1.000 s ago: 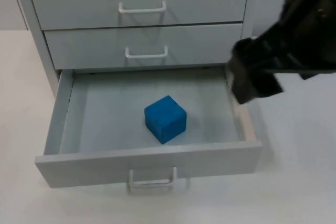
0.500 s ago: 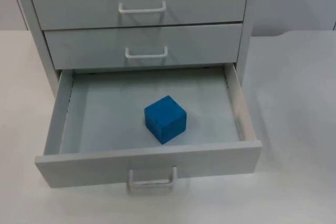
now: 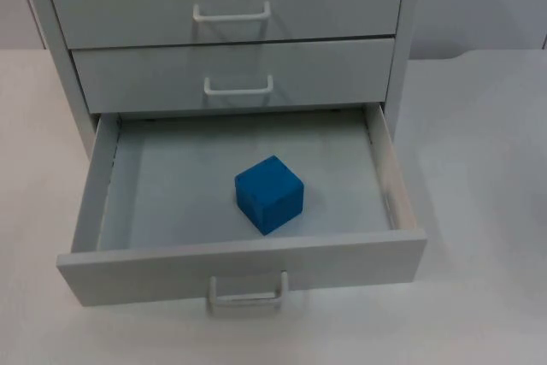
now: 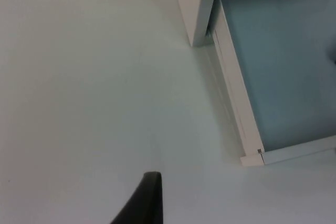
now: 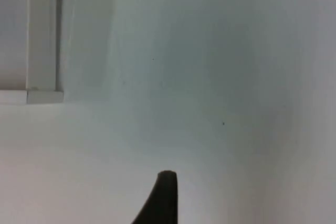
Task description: Open the drawer with the left hand, place the block into the drawer with the right hand, then close the drawer with the left hand.
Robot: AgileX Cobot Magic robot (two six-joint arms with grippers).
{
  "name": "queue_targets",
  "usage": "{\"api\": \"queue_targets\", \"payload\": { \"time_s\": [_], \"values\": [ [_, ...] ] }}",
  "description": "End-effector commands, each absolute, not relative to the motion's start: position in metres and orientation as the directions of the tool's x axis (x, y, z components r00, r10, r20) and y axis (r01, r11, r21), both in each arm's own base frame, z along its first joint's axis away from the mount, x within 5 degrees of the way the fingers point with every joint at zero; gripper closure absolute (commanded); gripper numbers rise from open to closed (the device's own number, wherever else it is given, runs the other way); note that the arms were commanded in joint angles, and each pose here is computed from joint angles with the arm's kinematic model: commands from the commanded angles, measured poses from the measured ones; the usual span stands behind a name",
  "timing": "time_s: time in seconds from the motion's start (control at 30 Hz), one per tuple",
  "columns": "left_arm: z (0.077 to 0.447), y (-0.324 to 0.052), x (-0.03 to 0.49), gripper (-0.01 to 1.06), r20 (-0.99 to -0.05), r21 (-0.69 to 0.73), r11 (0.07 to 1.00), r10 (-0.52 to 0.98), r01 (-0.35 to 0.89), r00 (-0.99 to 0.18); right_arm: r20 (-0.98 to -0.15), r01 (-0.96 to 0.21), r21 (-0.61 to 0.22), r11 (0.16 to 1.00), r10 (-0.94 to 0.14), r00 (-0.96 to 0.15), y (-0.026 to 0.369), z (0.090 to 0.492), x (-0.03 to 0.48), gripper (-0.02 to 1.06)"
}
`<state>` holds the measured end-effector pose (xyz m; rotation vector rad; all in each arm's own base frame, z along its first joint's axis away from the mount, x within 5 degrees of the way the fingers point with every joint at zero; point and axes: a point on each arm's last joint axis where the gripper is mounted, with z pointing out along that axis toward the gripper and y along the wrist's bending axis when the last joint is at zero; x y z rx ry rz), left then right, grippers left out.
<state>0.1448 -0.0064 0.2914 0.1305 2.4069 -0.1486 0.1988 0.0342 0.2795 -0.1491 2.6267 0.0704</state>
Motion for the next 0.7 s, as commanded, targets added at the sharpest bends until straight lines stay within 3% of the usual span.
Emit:
{"api": "queue_targets", "payload": {
  "time_s": [0.0, 0.67],
  "values": [
    [0.2910, -0.0066, 0.1439, 0.00, -0.669, -0.077, 0.988, 0.050, 0.135, -0.742, -0.502, -0.129, 0.023, 0.991, -0.100, -0.859, 0.0322, 0.2798, 0.1990, 0.23],
    [0.2913, -0.0064, 0.1443, 0.00, -0.672, -0.074, 0.988, 0.050, 0.134, -0.738, -0.496, -0.139, -0.006, 0.990, -0.123, -0.859, 0.0307, 0.2794, 0.1987, 0.23]
  ]
}}
